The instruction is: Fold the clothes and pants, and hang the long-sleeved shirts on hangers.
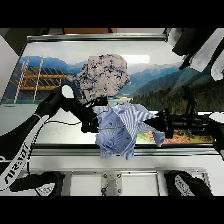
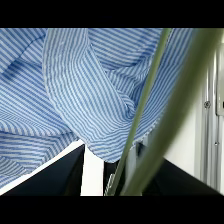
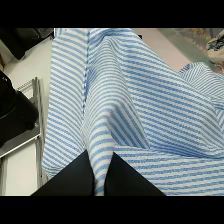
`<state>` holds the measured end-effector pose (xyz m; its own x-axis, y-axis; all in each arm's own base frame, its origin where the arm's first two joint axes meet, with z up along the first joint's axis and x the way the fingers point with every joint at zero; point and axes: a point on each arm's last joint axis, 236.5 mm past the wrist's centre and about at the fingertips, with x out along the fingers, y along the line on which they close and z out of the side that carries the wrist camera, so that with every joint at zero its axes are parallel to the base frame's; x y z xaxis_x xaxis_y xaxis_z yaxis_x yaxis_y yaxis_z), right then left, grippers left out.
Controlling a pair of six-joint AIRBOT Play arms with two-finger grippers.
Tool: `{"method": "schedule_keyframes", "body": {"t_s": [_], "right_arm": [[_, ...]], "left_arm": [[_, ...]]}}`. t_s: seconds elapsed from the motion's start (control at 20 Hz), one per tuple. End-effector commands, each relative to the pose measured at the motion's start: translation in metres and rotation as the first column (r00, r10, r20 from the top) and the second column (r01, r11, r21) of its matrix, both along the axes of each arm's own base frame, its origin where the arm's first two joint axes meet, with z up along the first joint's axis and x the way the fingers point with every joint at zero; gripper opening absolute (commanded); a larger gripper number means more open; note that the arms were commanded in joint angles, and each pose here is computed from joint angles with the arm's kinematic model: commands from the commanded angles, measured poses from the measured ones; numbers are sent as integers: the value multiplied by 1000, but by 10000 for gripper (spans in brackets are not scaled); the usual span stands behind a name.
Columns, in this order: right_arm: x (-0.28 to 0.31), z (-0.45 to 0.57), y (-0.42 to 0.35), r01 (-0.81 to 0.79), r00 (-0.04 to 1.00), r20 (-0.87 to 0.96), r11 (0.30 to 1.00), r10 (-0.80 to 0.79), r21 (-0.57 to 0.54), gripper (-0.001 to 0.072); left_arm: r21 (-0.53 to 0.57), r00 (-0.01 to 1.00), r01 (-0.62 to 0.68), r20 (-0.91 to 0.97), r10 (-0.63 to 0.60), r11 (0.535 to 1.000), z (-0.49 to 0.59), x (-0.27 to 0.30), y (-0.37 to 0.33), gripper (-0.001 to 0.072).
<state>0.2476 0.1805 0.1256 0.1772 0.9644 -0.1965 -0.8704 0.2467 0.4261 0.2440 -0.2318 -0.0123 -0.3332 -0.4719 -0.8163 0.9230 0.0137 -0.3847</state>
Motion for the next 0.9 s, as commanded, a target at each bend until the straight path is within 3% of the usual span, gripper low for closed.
{"method": "schedule_keyframes", "body": {"t_s": [0.0, 0.85], "right_arm": [[-1, -1, 0, -3, 1000, 3, 1000, 3, -7, 5], [10, 28, 2, 30, 997, 74, 994, -38, 104, 5]], "left_arm": [[13, 998, -54, -9, 55, 998, 0, 4, -1, 333], [-12, 969, -244, 48, 244, 970, 23, 37, 25, 333]]}}
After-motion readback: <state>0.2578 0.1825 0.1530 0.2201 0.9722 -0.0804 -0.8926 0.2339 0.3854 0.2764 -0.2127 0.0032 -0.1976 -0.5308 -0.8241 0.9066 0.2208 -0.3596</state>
